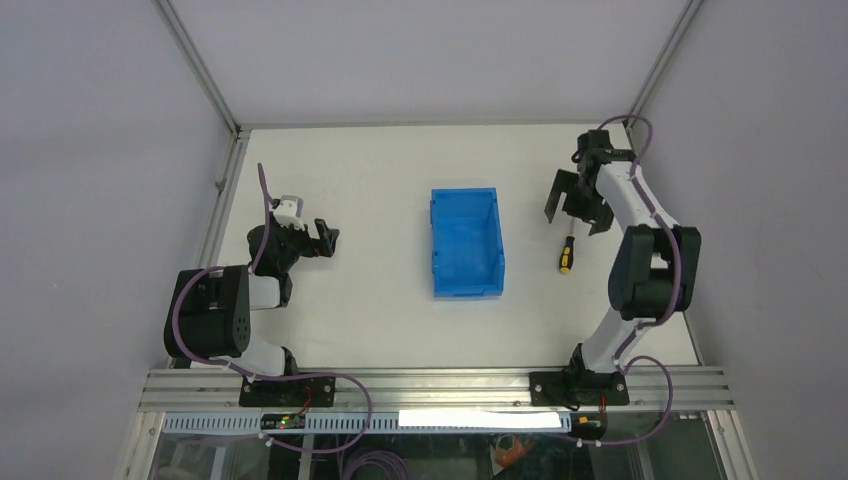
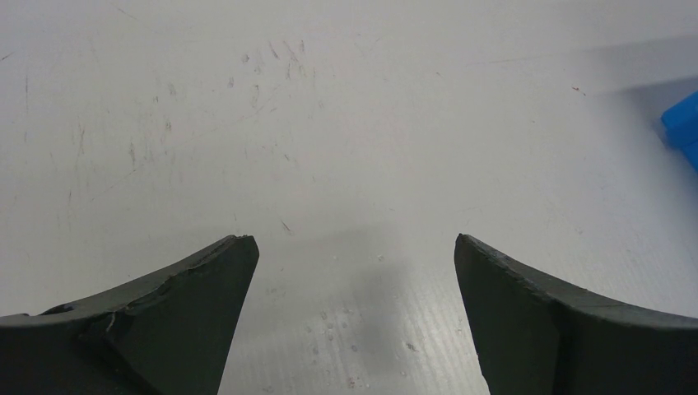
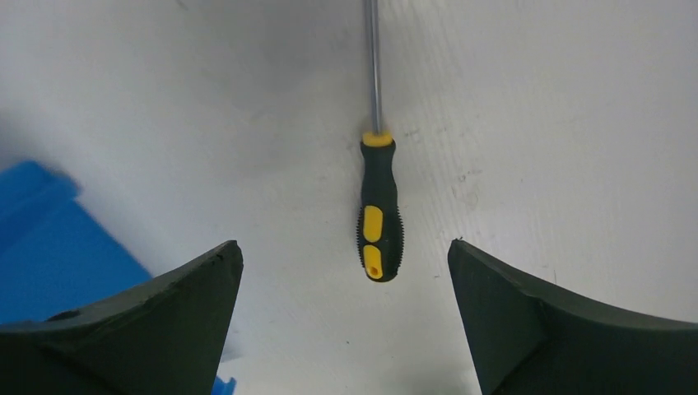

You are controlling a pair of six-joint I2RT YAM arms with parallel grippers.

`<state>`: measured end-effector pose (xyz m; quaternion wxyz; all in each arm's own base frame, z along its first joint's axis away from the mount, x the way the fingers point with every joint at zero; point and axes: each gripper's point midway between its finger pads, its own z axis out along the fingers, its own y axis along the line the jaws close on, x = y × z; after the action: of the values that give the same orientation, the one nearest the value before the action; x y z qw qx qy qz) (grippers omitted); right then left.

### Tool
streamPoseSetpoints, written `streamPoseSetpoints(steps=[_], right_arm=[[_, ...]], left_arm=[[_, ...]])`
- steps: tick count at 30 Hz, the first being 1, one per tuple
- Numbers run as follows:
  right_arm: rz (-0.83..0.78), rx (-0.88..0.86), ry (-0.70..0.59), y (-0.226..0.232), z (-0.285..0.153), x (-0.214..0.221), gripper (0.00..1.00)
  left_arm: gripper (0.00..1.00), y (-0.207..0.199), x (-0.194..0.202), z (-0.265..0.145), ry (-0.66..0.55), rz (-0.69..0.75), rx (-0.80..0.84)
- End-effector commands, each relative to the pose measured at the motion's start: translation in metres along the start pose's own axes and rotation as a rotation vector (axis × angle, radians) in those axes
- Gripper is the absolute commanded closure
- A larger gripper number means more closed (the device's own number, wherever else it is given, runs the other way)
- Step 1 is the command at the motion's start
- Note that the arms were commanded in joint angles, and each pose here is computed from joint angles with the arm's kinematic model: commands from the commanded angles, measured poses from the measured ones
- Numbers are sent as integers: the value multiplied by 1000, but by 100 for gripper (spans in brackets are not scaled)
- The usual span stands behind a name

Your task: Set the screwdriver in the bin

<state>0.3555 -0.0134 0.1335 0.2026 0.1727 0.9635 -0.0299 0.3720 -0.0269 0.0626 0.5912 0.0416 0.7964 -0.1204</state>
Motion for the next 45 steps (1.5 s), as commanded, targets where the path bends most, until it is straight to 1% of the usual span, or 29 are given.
streamPoseSetpoints(steps=[1,2,5,8,10,11,12,13,14,16,18,19,22,25,30,36,39,42,45], right_arm=[[-52,62,183,-16,28,40,3],[-55,71,200,-16,42,44,4],[-77,102,274,-20,78,63,11],[-87,136,308,-25,98,73,18],[-97,158,308,-29,107,75,24],[-103,165,307,-30,110,75,30],[-112,176,306,-32,111,74,38],[-119,183,303,-34,112,74,50],[-125,193,300,-36,111,73,59],[-135,205,284,-39,104,69,75],[-145,205,256,-40,92,60,96],[-151,207,252,-41,86,58,100],[-156,205,249,-42,55,49,100],[-154,210,280,-46,16,49,100],[-133,154,285,-41,-38,46,100],[-116,62,205,-26,-96,37,100],[-136,21,160,-10,-119,36,100],[-134,-18,122,10,-132,34,100],[-170,-93,92,52,-137,37,100]], left_arm=[[1,-2,-26,6,-85,31,5],[1,-2,-26,6,-86,32,5],[1,-2,-26,6,-85,32,5],[1,-1,-26,6,-85,32,4],[1,-2,-26,6,-86,32,5],[1,-2,-26,6,-86,31,5],[1,-2,-26,6,-86,33,6],[1,-2,-25,6,-85,32,5],[1,-2,-26,6,-85,32,5],[1,-2,-26,6,-85,32,5],[1,-2,-25,6,-85,31,5],[1,-2,-26,6,-85,32,5],[1,-2,-25,6,-84,31,5],[1,-2,-26,6,-85,32,5],[1,-2,-26,6,-86,32,4],[1,-2,-25,6,-85,31,5],[1,-2,-26,6,-86,32,5],[1,-2,-26,6,-85,32,5],[1,-2,-26,6,-85,32,5]])
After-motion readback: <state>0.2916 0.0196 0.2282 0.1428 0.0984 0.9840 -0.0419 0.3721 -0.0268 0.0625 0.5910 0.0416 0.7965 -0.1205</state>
